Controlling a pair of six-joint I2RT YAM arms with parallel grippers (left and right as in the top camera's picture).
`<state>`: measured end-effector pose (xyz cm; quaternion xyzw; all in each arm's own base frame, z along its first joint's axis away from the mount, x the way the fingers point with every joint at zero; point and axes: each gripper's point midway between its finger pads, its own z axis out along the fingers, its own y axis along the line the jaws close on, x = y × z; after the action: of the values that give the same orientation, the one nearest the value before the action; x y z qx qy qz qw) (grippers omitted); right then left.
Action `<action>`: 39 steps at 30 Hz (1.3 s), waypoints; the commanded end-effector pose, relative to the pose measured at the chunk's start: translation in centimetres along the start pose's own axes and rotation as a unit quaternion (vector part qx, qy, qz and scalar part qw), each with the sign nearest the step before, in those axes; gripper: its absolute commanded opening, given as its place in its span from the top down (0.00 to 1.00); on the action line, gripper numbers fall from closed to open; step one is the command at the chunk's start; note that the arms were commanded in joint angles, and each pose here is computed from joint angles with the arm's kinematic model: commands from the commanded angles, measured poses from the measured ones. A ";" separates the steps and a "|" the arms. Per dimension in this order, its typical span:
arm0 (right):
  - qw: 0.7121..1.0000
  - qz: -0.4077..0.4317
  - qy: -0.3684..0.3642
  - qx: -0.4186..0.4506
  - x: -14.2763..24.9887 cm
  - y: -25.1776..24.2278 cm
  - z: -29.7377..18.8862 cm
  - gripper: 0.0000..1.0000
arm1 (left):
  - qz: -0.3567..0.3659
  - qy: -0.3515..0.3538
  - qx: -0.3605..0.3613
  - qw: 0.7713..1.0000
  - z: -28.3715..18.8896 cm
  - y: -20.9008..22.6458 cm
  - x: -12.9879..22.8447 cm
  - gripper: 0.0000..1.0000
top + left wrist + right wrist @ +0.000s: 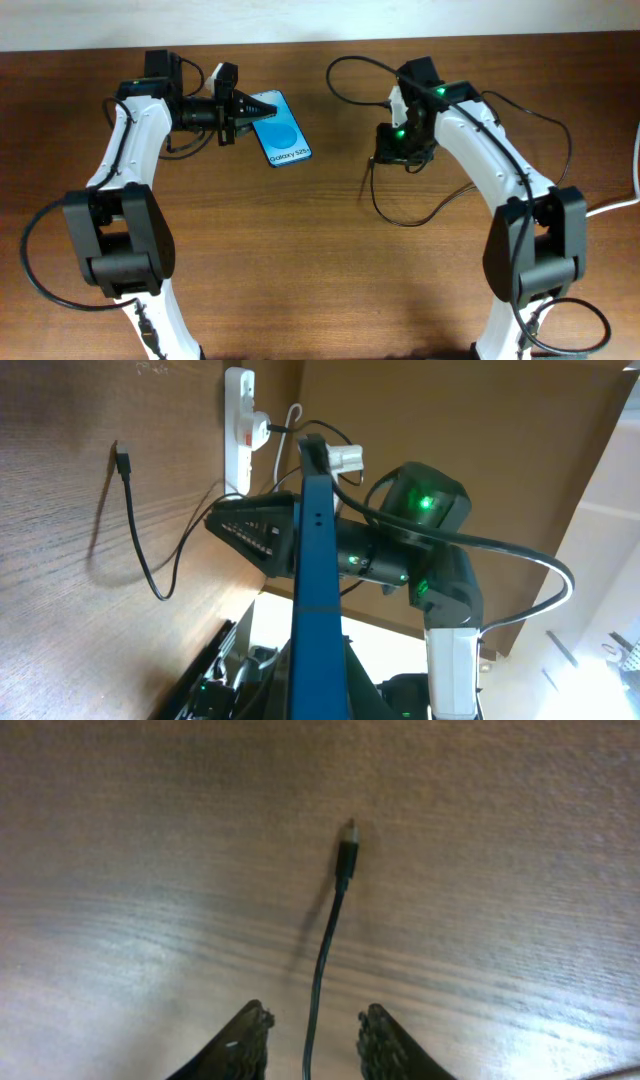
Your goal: Plug charger to phone and switch on socket
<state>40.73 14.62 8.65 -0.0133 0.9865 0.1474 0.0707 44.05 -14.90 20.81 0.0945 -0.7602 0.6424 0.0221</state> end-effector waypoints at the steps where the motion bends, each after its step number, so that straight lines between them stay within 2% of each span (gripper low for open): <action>1: 0.999 0.025 0.002 0.047 0.0 -1.3 1.8 0.72 | 0.012 0.008 0.021 1.000 -0.1 -1.1 0.4 1.00; 15: 0.998 0.038 0.037 0.028 0.4 -1.4 6.5 0.76 | 0.012 0.008 0.021 1.000 -0.1 -1.0 0.4 1.00; 23: 0.999 0.019 0.037 0.027 0.6 0.0 7.2 0.76 | 0.012 0.007 0.020 1.000 -0.1 -1.0 0.4 1.00; 39: 0.997 0.047 0.029 0.049 0.0 -1.2 9.8 0.78 | 0.012 0.007 0.020 1.000 -0.1 -1.0 0.4 1.00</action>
<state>42.28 16.37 0.32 0.0296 0.9926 0.1102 0.0424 44.02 -14.90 20.80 0.0955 -0.7601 0.6423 0.0232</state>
